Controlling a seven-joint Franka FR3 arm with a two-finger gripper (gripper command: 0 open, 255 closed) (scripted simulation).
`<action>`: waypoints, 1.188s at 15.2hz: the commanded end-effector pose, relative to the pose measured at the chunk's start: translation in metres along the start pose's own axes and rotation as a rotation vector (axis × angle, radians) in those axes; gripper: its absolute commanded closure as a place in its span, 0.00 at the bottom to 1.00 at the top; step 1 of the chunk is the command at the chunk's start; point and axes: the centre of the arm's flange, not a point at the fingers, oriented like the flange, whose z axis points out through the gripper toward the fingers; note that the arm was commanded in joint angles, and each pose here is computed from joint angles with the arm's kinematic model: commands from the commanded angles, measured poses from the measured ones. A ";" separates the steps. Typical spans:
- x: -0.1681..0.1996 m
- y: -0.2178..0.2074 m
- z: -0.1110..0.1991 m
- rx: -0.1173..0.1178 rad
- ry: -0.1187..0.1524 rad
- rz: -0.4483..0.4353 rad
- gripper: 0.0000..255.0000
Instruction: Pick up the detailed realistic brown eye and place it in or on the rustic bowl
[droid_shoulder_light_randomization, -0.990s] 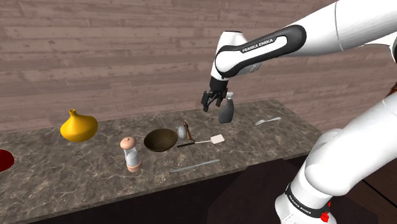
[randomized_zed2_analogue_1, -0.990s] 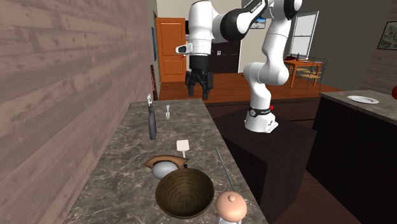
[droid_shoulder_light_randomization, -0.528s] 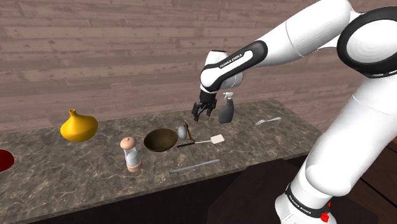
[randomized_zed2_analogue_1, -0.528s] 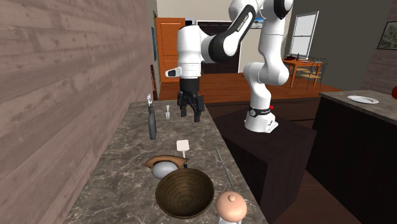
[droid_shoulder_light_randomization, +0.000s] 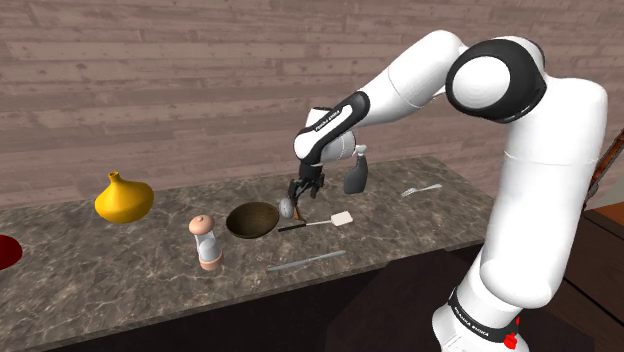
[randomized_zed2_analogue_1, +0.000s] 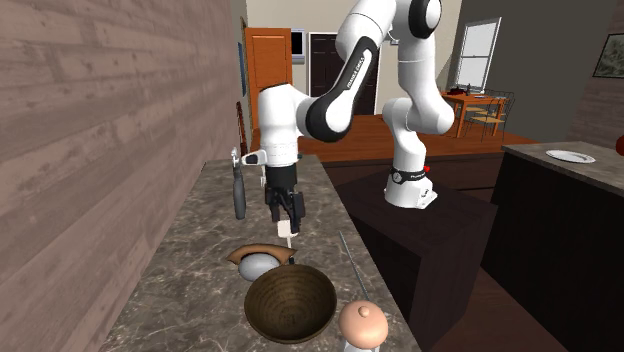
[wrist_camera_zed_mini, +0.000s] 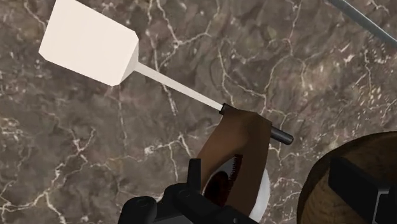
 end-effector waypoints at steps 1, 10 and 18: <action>0.012 -0.001 0.026 0.009 -0.007 0.001 0.00; 0.017 -0.001 0.077 0.012 -0.011 0.002 0.00; 0.017 -0.001 0.077 0.012 -0.011 0.002 0.00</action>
